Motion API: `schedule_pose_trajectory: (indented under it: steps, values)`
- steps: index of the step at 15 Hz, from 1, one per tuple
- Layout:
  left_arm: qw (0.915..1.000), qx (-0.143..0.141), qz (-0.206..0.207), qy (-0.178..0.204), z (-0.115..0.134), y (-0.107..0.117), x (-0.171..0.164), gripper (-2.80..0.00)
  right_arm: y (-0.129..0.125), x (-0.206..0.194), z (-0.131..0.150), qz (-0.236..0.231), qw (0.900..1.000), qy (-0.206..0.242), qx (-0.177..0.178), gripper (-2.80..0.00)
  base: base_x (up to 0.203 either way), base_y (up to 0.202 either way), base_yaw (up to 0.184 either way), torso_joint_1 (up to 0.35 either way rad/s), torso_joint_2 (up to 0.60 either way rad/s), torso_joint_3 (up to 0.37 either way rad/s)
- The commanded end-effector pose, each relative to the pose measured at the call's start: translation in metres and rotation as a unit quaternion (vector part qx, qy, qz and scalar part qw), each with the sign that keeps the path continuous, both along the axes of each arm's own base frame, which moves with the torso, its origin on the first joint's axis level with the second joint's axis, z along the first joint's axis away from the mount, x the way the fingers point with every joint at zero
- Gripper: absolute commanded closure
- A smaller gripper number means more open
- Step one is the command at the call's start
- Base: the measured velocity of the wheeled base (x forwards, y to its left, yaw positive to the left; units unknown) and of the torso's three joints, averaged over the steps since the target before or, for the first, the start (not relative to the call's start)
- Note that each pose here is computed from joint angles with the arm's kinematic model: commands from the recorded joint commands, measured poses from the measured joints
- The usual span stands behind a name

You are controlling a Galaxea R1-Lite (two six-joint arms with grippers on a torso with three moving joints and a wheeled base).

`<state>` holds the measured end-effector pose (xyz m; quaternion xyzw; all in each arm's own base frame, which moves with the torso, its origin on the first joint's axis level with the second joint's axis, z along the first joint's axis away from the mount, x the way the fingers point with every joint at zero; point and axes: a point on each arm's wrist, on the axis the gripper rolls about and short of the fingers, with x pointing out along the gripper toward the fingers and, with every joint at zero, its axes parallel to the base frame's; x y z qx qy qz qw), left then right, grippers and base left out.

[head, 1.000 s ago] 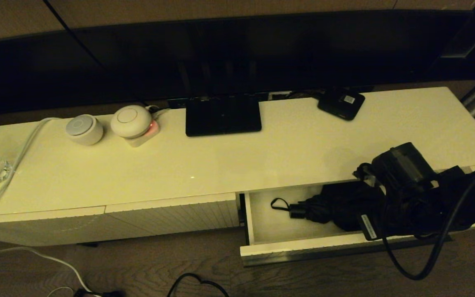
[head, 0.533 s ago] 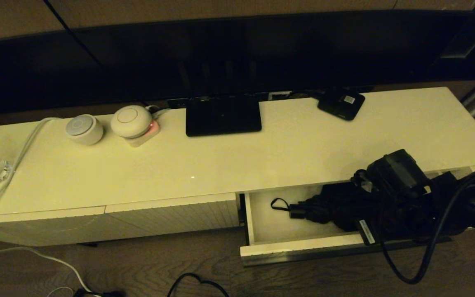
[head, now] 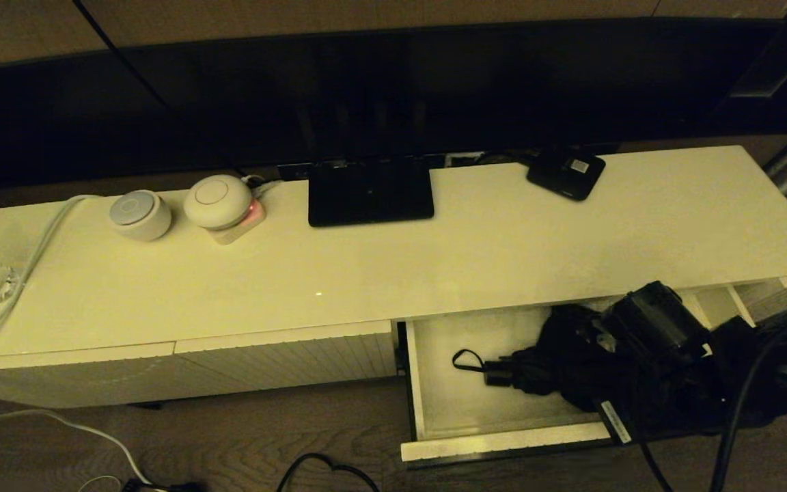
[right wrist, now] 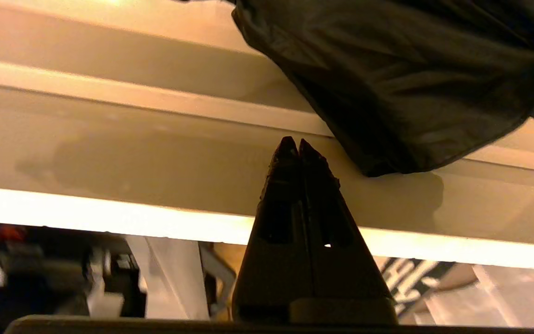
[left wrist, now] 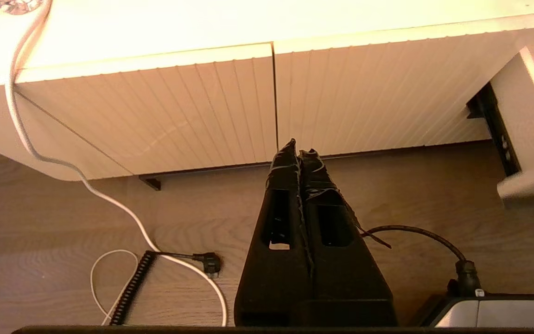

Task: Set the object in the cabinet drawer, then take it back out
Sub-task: Open the drawer

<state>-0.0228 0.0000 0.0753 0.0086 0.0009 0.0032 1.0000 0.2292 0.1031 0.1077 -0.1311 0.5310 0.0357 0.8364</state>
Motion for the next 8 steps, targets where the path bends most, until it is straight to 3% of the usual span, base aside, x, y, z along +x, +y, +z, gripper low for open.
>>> schedule_pose_trajectory:
  steps: [1,8]
  values:
    - [1.0,0.0,0.001,0.001,-0.001,0.0,0.0,0.0,0.001,-0.012,-0.008,0.01,1.0,0.024,-0.012,0.0,0.0,0.0,0.0,0.0,0.0,0.0]
    - [1.0,0.0,0.0,0.001,-0.001,0.0,0.0,0.0,-0.005,-0.037,-0.021,0.024,0.995,0.082,-0.042,0.0,0.0,0.0,0.0,0.0,0.0,0.0]
